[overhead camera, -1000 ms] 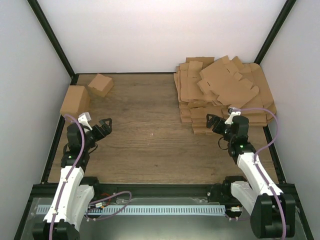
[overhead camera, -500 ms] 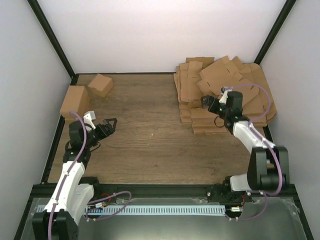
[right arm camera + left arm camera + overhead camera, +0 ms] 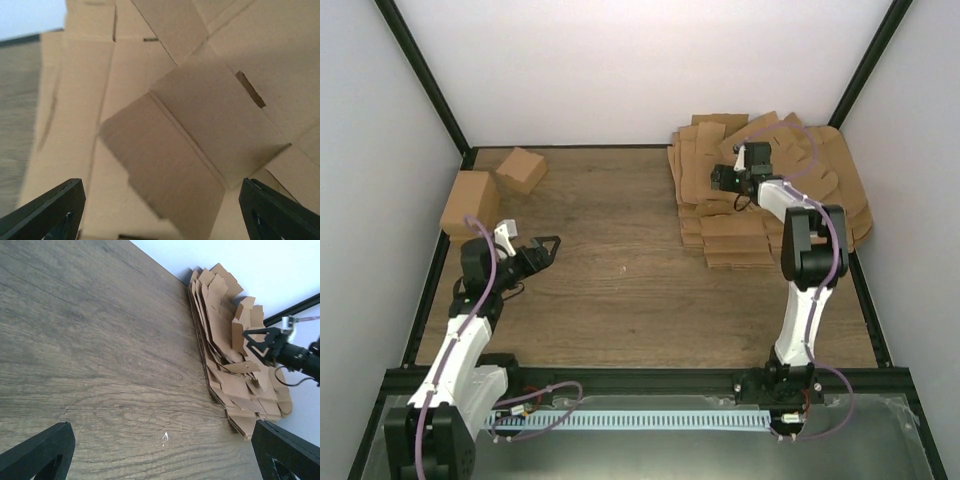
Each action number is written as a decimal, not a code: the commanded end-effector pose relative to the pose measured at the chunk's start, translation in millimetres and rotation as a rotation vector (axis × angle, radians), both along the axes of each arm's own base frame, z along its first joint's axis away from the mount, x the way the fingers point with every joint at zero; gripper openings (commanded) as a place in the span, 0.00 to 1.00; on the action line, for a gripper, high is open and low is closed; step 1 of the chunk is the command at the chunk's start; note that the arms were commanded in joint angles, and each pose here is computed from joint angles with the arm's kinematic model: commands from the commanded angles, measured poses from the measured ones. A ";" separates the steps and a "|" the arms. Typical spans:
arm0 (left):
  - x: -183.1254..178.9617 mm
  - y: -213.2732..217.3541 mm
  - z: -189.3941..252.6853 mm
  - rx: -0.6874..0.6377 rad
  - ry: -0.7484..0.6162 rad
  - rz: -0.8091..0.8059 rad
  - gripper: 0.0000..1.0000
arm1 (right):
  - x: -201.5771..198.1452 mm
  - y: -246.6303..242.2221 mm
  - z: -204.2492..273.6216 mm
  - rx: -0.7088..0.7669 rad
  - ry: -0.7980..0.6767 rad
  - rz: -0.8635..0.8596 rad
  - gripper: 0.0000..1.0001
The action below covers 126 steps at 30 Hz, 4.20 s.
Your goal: Fold the paper box
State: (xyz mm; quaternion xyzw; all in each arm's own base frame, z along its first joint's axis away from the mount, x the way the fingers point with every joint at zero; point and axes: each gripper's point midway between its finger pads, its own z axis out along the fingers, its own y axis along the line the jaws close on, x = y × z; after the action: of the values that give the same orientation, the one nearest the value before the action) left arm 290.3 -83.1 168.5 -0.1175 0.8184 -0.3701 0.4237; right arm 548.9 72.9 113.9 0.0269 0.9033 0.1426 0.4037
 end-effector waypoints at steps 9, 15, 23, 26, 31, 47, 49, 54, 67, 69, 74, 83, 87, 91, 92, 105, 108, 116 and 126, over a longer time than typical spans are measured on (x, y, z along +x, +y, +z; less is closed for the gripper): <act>8.5 -5.8 14.4 -0.008 -0.040 -0.035 1.00 | 35.9 4.6 -28.5 -0.405 0.059 0.009 0.55; 10.5 -5.9 15.7 -0.002 -0.040 -0.036 1.00 | 42.6 1.0 -19.5 -0.540 0.032 -0.057 0.14; 9.4 -5.2 19.0 0.015 -0.043 -0.039 1.00 | 32.9 -16.1 79.1 -0.559 -0.119 -0.178 0.01; 8.1 -5.4 20.6 0.019 -0.046 -0.042 1.00 | 22.4 -29.6 129.8 -0.584 -0.184 -0.248 0.01; 6.7 -5.6 24.3 0.016 -0.054 -0.041 1.00 | -1.2 -38.3 188.6 -0.601 -0.244 -0.298 0.01; 7.2 -5.1 58.2 0.008 -0.083 -0.033 1.00 | -136.2 170.3 301.9 -0.562 -0.568 0.159 0.01; 8.4 2.8 62.4 0.030 -0.064 0.015 1.00 | -160.8 208.9 289.9 -0.567 -0.568 0.270 0.01; 7.8 31.3 63.8 0.093 0.032 0.185 1.00 | -227.1 274.0 215.2 -0.561 -0.500 0.514 0.01; -2.0 30.8 -7.7 0.049 0.254 0.209 1.00 | -331.0 293.2 86.0 -0.303 -0.344 0.927 0.79; -4.6 29.3 -21.8 0.048 0.288 0.200 1.00 | -337.6 293.5 87.3 -0.269 -0.337 0.950 0.83; -8.6 26.2 -49.9 0.053 0.363 0.175 1.00 | -330.7 289.8 80.6 -0.170 -0.245 0.931 0.84; -7.2 9.0 -89.5 -0.009 0.426 0.090 0.83 | -280.8 262.0 70.8 0.045 -0.070 0.744 0.83; -2.8 1.7 -109.1 -0.021 0.473 0.054 0.73 | -268.4 253.5 51.3 0.088 0.028 0.689 0.82; 2.9 -4.4 -122.9 -0.026 0.507 0.027 0.71 | -271.4 254.6 46.2 0.137 0.064 0.682 0.81; 4.6 -6.3 -125.1 -0.030 0.512 0.020 0.71 | -273.0 255.3 50.2 0.155 0.060 0.683 0.82; 22.2 -15.5 -127.9 -0.023 0.495 -0.037 0.05 | -299.9 251.7 190.0 0.539 0.020 0.607 1.00; 22.8 -13.1 -123.7 0.005 0.486 -0.042 0.04 | -327.5 259.5 236.2 0.667 -0.029 0.766 1.00; 19.3 -6.6 -98.2 0.083 0.444 -0.050 0.04 | -362.9 248.9 308.7 0.911 -0.032 0.847 1.00; 17.9 -11.3 -74.1 0.066 0.393 -0.075 0.04 | -384.7 247.6 305.4 0.958 -0.072 0.984 1.00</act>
State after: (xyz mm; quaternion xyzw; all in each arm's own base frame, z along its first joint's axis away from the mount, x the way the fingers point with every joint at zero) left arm 304.7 -91.9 78.9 -0.1614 0.9014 -0.3259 0.2347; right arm 185.1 325.3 404.0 -0.1830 0.6768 0.6593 0.2716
